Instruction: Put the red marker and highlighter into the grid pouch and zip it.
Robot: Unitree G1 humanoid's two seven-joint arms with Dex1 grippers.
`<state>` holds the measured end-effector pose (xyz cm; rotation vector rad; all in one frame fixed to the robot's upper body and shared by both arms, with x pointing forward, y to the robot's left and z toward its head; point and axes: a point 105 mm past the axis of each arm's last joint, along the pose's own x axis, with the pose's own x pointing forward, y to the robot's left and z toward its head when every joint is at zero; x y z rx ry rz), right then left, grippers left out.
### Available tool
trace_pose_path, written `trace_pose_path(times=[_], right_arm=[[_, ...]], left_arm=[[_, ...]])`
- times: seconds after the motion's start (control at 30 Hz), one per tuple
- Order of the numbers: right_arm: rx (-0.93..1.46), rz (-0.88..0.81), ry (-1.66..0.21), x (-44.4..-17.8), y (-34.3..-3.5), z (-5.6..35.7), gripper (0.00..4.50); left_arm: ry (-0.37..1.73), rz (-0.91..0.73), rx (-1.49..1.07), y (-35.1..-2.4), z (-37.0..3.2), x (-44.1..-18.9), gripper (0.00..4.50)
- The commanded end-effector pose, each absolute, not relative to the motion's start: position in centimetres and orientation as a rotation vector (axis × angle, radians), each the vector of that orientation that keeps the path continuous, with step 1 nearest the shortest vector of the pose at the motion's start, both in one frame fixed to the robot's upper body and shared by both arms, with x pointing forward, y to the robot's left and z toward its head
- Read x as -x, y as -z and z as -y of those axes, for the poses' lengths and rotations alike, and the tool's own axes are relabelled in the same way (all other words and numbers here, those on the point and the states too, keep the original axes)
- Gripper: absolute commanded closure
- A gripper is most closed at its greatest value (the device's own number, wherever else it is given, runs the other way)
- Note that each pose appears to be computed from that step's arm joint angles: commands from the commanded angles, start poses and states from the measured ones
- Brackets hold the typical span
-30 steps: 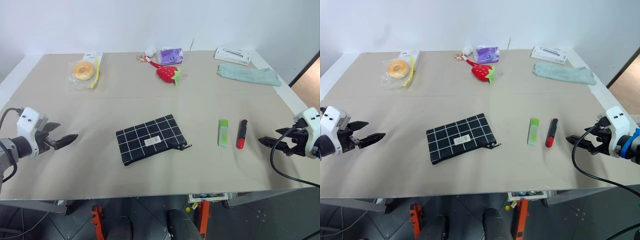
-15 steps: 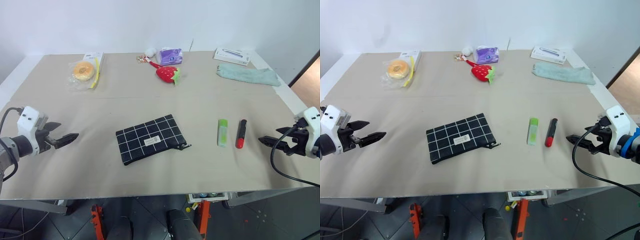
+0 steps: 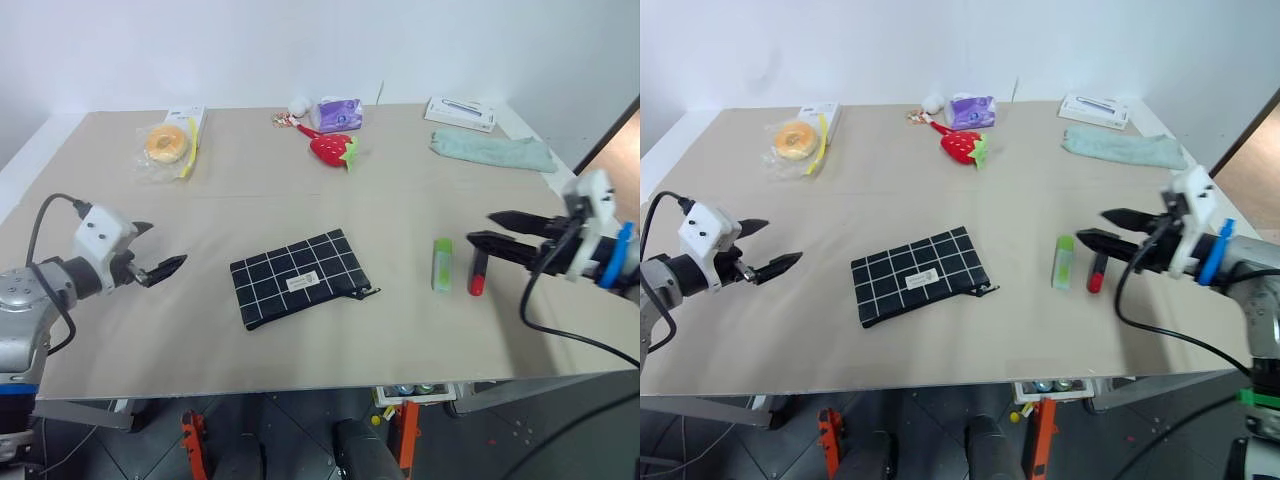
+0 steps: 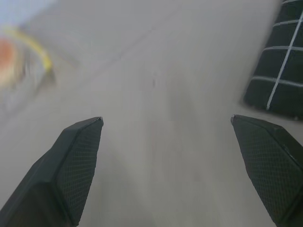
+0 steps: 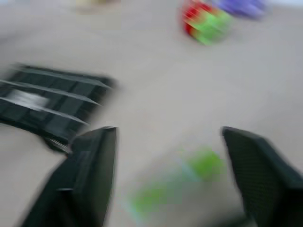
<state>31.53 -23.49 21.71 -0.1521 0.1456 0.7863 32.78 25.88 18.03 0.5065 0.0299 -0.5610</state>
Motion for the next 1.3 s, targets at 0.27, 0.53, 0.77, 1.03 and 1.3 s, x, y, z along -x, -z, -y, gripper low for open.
trace_pose_path(times=[0.27,0.53,0.77,1.03,1.3], right_arm=[[0.131,-0.174,-0.785,-34.3,-17.0,11.7,4.45],[0.170,-0.350,-0.749,-33.8,-10.4,9.1,4.45],[0.165,-0.389,-0.726,-34.0,-9.5,8.9,4.45],[0.133,-0.379,-0.718,-34.1,-9.9,8.4,4.45],[0.128,-0.387,-0.726,-33.9,-9.7,8.4,4.45]], left_arm=[[0.647,0.339,-1.049,-19.8,-22.2,-32.4,0.00],[0.875,0.587,-1.430,-16.4,-19.9,-29.5,0.00],[1.019,0.785,-1.506,-14.6,-17.3,-28.4,0.00],[1.089,0.750,-1.523,-12.6,-17.4,-28.4,0.00],[1.081,0.739,-1.508,-12.9,-18.5,-28.0,0.00]])
